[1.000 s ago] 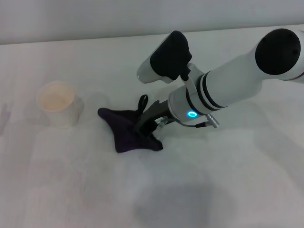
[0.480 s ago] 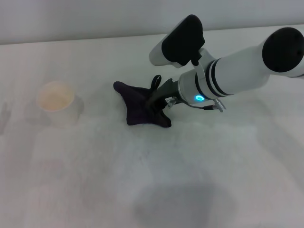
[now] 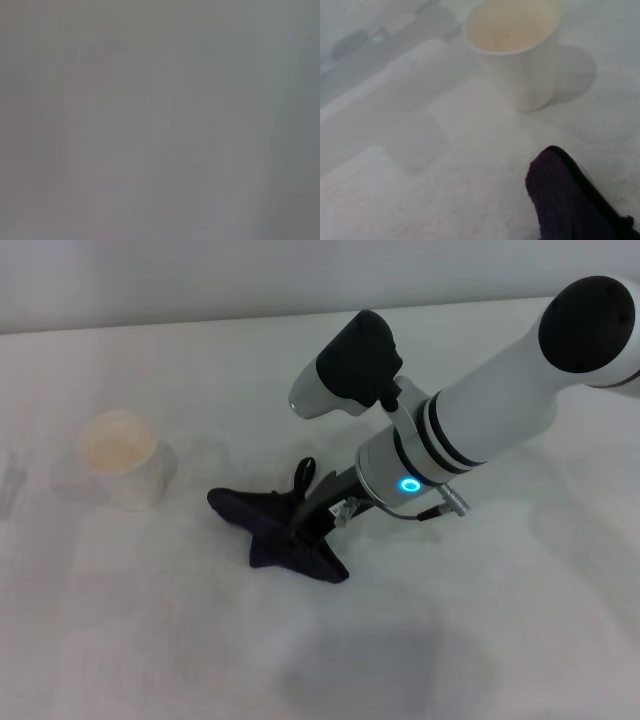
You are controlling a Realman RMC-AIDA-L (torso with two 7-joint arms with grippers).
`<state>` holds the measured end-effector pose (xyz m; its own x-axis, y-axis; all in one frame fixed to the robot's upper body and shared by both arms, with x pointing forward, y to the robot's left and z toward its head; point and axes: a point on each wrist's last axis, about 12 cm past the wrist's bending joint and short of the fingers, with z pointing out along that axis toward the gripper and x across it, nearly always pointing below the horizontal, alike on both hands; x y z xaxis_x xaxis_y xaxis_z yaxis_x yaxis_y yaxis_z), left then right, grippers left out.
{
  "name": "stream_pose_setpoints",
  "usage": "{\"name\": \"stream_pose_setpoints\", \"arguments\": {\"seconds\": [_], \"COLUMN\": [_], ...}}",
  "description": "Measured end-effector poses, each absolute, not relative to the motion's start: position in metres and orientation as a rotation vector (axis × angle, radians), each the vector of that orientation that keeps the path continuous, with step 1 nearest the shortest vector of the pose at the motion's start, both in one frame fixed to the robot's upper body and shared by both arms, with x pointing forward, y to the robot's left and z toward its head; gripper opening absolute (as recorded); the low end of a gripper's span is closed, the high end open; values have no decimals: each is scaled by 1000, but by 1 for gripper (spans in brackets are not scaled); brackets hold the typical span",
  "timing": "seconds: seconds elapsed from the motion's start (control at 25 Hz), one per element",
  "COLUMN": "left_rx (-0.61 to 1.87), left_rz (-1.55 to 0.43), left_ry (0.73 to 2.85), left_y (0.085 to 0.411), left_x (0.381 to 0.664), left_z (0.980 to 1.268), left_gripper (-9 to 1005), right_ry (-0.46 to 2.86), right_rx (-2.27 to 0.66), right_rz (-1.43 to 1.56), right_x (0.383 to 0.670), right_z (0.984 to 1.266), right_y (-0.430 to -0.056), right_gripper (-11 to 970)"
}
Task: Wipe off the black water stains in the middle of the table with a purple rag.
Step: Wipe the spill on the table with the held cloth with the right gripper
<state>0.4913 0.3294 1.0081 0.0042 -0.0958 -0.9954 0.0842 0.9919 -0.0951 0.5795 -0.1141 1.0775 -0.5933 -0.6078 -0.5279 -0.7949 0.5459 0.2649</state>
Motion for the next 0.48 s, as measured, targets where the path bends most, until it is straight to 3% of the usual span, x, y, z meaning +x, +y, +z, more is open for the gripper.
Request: {"name": "stream_pose_setpoints", "arguments": {"seconds": [0.28, 0.48], "left_rx": [-7, -8], "left_rz": [-143, -143], "left_ry": [1558, 1558], "left_y": [329, 329], "left_x": [492, 492], "left_z": [1009, 1009], "left_gripper": [892, 891], "right_ry": [2396, 2347], "right_rx": [-1011, -821], "right_rz": [652, 595], "right_x": [590, 605], "right_z": [1075, 1076], "right_y": [-129, -174], "right_gripper": [111, 114]}}
